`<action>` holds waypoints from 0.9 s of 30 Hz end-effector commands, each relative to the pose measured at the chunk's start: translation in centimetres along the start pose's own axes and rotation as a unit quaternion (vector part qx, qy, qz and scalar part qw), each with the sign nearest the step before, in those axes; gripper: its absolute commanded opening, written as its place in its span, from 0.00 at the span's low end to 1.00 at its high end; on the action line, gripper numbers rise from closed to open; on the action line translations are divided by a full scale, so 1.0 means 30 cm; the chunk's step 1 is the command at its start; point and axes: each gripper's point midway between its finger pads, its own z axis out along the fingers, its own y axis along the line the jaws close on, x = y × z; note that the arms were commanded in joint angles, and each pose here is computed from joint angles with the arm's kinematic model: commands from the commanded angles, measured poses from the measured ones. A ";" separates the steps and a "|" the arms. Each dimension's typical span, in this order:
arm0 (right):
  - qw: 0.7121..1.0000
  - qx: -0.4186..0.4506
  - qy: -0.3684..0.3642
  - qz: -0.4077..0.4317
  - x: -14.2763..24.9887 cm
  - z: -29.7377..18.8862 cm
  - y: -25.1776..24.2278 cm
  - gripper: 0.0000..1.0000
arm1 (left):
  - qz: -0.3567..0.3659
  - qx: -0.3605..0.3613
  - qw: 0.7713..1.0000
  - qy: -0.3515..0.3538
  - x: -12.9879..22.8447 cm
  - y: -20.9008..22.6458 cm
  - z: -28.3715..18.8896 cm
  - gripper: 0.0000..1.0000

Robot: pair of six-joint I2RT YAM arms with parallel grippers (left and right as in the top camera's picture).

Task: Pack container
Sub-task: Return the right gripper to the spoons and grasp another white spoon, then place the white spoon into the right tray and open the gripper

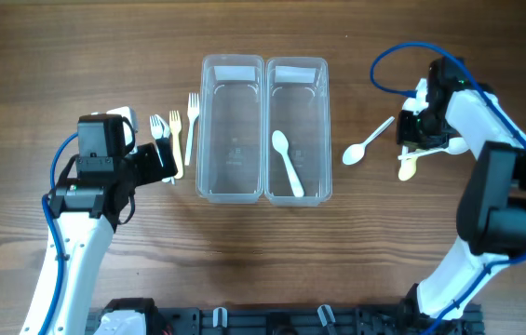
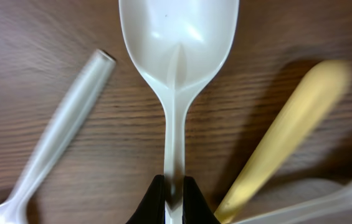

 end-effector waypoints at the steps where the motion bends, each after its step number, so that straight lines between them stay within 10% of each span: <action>1: 0.991 -0.062 -0.122 -0.002 -0.116 -0.280 0.093 0.04 | -0.002 -0.001 1.000 -0.010 -0.026 -0.008 -0.009 1.00; 11: 0.956 -0.206 -0.206 -0.047 -0.069 -0.607 0.408 0.04 | -0.002 -0.001 1.000 -0.010 -0.026 -0.008 -0.009 1.00; 27: 0.969 -0.157 -0.091 -0.170 0.127 -0.266 0.809 0.16 | -0.002 -0.001 1.000 -0.010 -0.026 -0.008 -0.009 1.00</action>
